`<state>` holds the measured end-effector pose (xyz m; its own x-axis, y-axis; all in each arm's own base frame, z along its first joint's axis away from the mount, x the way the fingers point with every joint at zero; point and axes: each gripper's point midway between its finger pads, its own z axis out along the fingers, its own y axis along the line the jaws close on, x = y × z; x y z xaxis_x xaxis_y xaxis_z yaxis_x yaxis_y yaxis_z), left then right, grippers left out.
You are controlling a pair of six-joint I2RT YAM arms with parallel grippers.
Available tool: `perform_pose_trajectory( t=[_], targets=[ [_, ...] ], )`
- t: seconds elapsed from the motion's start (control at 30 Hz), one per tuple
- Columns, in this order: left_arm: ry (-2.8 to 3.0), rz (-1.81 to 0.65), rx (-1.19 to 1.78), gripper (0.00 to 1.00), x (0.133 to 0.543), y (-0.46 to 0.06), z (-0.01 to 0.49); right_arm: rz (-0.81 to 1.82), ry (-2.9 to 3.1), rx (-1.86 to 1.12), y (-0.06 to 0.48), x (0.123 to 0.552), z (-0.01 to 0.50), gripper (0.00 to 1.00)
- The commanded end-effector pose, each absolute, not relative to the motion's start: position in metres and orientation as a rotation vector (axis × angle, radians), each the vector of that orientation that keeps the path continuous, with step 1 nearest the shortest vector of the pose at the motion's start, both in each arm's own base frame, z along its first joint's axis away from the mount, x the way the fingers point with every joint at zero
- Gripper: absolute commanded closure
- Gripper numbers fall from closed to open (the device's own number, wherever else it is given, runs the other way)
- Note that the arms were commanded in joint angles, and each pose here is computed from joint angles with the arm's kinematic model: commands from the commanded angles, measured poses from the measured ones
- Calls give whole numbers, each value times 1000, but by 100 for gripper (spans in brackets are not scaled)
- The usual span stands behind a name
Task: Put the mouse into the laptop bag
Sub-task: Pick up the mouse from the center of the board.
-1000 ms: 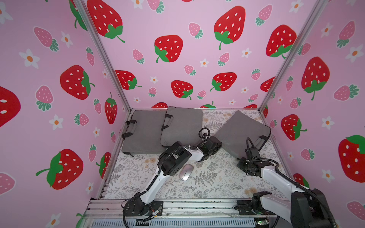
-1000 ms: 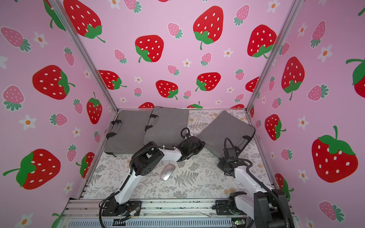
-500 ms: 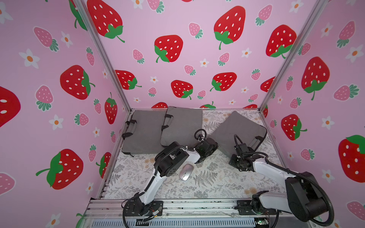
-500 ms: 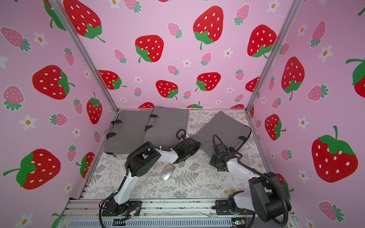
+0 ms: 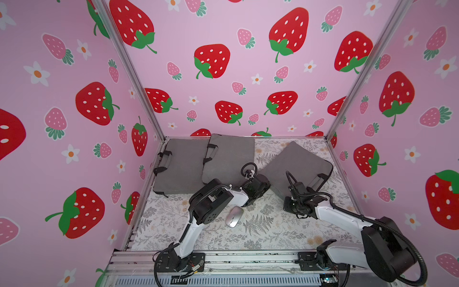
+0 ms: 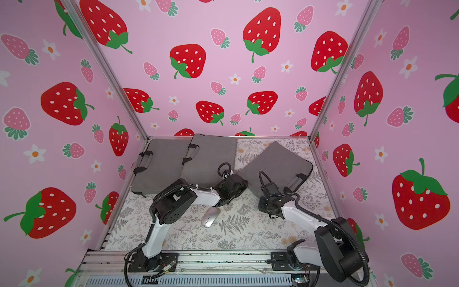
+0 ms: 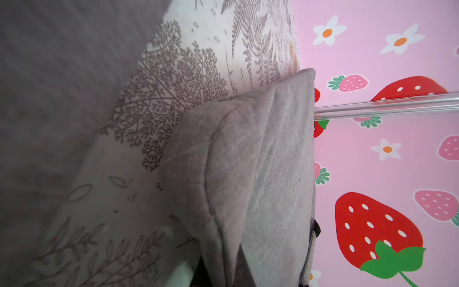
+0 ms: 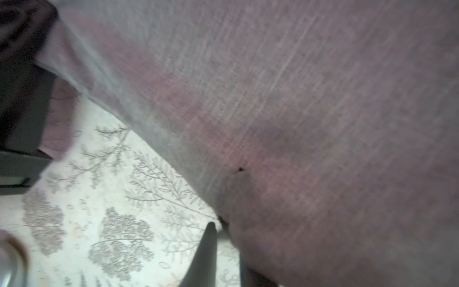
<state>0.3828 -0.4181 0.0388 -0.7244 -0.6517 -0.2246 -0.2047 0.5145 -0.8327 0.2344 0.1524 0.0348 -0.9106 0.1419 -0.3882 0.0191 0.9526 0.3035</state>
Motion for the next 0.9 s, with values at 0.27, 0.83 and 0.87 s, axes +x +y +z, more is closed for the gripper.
perform_pose_trajectory(
  t=[0.27,0.83,0.87],
  targets=[
    [2251,-1028,-575,31,349,-385,97,434,2502,76,137,229,88,43],
    [2348,-171,-391,18,282,-146,127,318,2514,-237,232,189,66,14],
    [2346,-150,-427,18,276,-129,122,312,2513,-288,251,184,63,14]
  ],
)
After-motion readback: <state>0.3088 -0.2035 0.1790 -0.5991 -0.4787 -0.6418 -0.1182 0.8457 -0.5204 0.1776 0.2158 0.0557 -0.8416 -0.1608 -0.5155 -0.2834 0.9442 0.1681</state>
